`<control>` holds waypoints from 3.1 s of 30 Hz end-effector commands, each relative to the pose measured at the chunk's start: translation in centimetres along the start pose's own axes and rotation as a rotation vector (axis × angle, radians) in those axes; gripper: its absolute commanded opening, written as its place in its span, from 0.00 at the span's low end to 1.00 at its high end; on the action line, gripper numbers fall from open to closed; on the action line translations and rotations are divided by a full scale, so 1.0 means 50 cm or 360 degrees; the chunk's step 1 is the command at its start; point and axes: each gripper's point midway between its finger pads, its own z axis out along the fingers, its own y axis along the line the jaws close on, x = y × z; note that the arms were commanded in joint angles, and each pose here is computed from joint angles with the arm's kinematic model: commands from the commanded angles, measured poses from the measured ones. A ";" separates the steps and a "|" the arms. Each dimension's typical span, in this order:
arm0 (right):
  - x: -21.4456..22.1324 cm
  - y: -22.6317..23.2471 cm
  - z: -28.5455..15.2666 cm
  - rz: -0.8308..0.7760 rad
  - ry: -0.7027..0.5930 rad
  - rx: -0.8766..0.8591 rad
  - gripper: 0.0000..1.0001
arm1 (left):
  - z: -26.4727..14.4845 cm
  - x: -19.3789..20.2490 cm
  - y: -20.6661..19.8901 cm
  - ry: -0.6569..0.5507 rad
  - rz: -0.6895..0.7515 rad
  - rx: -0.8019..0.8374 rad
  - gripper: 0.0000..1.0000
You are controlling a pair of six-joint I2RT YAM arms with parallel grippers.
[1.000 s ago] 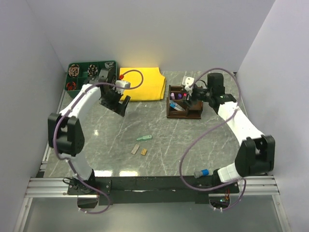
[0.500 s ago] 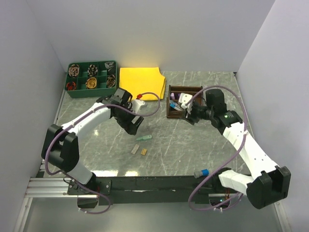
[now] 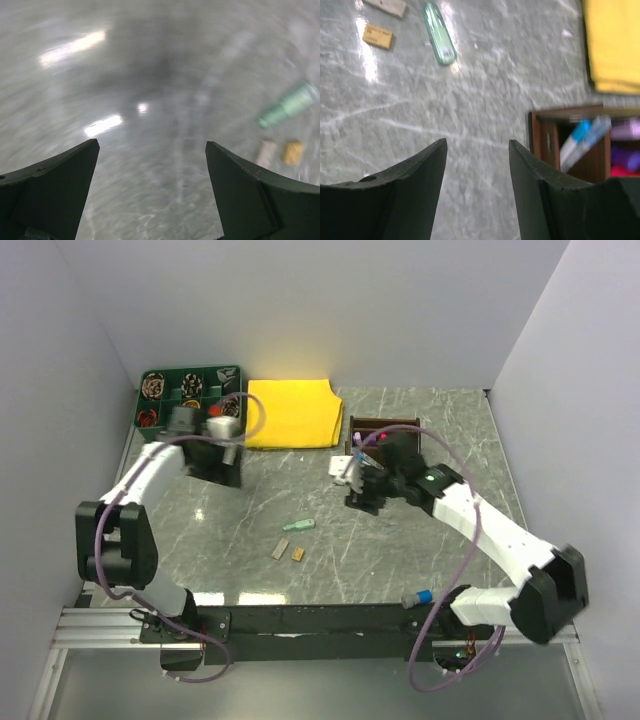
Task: Sort the stationery into containers
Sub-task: Pick up the stationery from the center of the board.
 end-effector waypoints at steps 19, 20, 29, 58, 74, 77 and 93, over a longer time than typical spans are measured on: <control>-0.024 0.045 0.200 -0.0193 0.0256 -0.0266 0.56 | -0.061 0.029 0.079 -0.0224 -0.0385 -0.0035 0.99; -0.021 0.056 0.206 -0.0205 0.0248 -0.0291 0.57 | -0.060 0.028 0.079 -0.0222 -0.0391 -0.0031 0.99; -0.037 0.080 0.273 -0.0307 0.0194 -0.0362 0.60 | -0.065 0.010 0.089 -0.0210 -0.0379 -0.0045 0.99; 0.015 0.104 0.354 -0.0299 0.0238 -0.0513 0.49 | -0.065 0.025 0.093 -0.0193 -0.0414 -0.0046 0.99; 0.056 0.106 0.359 -0.0292 0.0311 -0.0508 0.43 | -0.060 0.024 0.098 -0.0181 -0.0421 -0.0050 0.99; 0.053 0.106 0.358 -0.0267 0.0312 -0.0502 0.39 | -0.060 0.022 0.097 -0.0187 -0.0421 -0.0043 0.99; 0.023 0.091 0.355 0.0046 0.0347 -0.0431 0.08 | -0.057 0.018 0.092 -0.0211 -0.0431 -0.0014 0.99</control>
